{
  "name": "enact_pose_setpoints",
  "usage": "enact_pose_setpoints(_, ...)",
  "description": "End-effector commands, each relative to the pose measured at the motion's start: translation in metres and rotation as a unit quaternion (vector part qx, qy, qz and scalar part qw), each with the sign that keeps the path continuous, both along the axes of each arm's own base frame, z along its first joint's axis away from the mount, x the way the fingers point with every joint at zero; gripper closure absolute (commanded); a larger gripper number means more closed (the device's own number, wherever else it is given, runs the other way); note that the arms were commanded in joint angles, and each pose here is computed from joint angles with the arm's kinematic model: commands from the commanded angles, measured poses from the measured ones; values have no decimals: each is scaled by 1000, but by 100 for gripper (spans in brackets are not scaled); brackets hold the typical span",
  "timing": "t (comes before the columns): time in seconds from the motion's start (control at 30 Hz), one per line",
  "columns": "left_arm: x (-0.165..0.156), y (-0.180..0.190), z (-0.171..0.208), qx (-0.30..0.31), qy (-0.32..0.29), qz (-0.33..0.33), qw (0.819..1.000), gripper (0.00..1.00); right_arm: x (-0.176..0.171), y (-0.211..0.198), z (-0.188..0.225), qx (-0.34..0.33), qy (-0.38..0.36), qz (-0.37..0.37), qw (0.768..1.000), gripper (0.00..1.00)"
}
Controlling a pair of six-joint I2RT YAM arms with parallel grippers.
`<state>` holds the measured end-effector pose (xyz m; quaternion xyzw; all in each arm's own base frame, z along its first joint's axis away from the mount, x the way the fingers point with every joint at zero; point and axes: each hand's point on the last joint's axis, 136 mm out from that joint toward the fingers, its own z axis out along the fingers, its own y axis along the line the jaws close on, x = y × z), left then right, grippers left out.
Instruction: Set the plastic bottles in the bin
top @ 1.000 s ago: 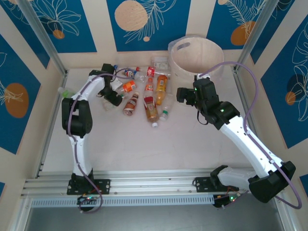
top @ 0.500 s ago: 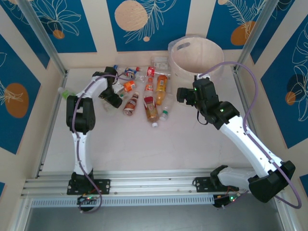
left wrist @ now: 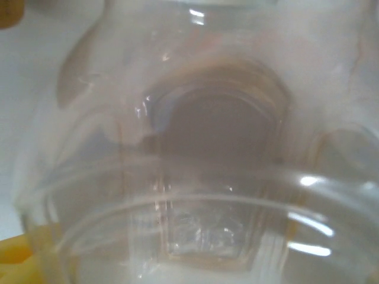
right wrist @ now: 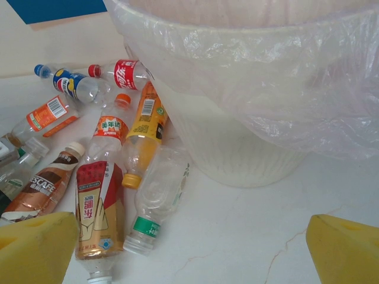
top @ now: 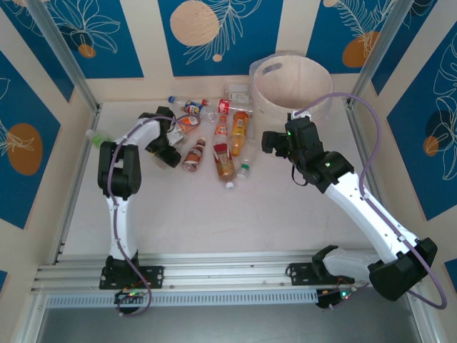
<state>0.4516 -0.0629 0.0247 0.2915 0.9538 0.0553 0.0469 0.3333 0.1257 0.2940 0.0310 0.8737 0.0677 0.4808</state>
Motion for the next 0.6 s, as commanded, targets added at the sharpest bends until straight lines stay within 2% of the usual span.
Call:
enact_pose_setpoints(0.0,-14,6,-9,6,22,2,1000,21,3,1,1,0,-11,-3,1000,1)
enact_pose_setpoints(0.13,-13,5,-4,0,11,4,1000,31,2,2,0,3,-7,-1,1000,1)
enact_pose_setpoints(0.37,-14,4,23,-8,-13,8,1000,37,0,3,5,11,-10,1,1000,1)
enact_pose_setpoints(0.57,-18,-1,68,-35,-63,23,997,40,-2,13,7,30,-1,21,999,1)
